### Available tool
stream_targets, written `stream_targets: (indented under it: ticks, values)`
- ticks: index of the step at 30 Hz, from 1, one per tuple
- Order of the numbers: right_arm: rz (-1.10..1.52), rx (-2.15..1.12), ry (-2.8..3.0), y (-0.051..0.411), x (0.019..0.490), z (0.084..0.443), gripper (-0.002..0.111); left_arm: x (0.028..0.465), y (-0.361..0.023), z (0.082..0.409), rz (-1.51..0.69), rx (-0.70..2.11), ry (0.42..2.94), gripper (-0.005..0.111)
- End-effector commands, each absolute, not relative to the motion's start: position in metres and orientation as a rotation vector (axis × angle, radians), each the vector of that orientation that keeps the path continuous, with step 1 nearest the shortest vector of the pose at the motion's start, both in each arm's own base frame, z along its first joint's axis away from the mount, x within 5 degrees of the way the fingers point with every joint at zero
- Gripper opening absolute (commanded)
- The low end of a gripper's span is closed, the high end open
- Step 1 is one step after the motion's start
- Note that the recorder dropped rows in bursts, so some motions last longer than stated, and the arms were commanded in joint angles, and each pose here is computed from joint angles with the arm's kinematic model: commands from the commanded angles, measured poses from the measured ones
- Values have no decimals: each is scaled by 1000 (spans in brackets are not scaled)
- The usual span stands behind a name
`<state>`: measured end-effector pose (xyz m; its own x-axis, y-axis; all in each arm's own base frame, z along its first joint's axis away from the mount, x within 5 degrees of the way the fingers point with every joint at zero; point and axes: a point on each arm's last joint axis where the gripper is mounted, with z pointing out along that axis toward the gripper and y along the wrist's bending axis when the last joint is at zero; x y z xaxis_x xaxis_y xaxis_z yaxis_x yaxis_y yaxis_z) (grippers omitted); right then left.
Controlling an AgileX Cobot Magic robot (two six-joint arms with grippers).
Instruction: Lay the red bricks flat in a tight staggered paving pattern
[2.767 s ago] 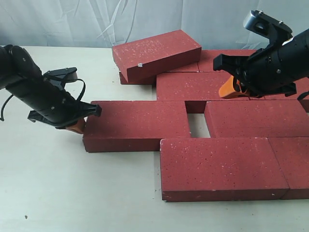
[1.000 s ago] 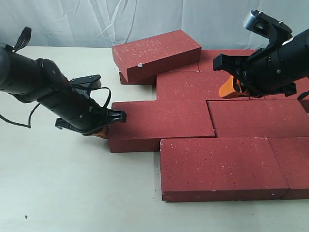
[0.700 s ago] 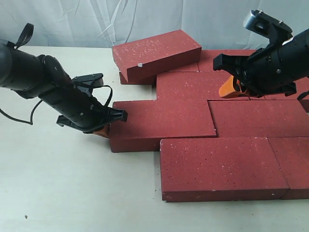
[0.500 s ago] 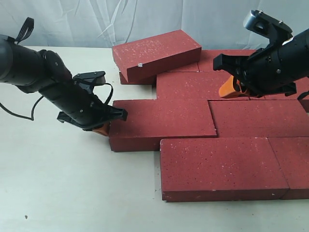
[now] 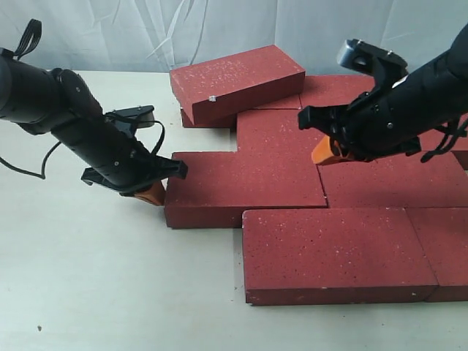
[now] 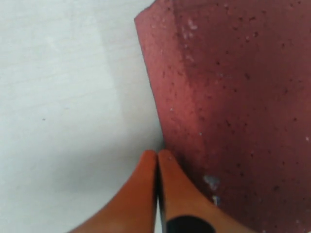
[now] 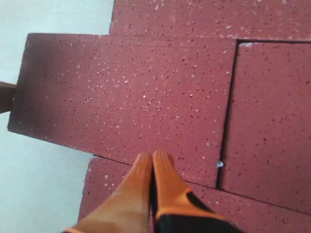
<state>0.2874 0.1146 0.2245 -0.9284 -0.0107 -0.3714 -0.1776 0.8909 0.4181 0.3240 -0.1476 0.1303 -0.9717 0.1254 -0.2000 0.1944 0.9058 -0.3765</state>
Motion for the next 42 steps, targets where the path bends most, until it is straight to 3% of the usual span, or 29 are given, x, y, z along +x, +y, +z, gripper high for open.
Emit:
stream_targets:
  ticks: [1, 20, 36, 42]
  values:
    - [554, -200, 2672, 118, 296, 209, -1, 325, -148, 133, -603, 250, 2890, 0]
    - [452, -216, 2817, 118, 310, 148, -1, 325, -148, 133, -601, 259, 2891, 0]
    - [523, -297, 2576, 116, 292, 247, -1, 323, -147, 137, -595, 293, 2896, 0]
    - [544, -288, 2525, 115, 286, 263, -1, 320, -146, 166, -601, 315, 2811, 0]
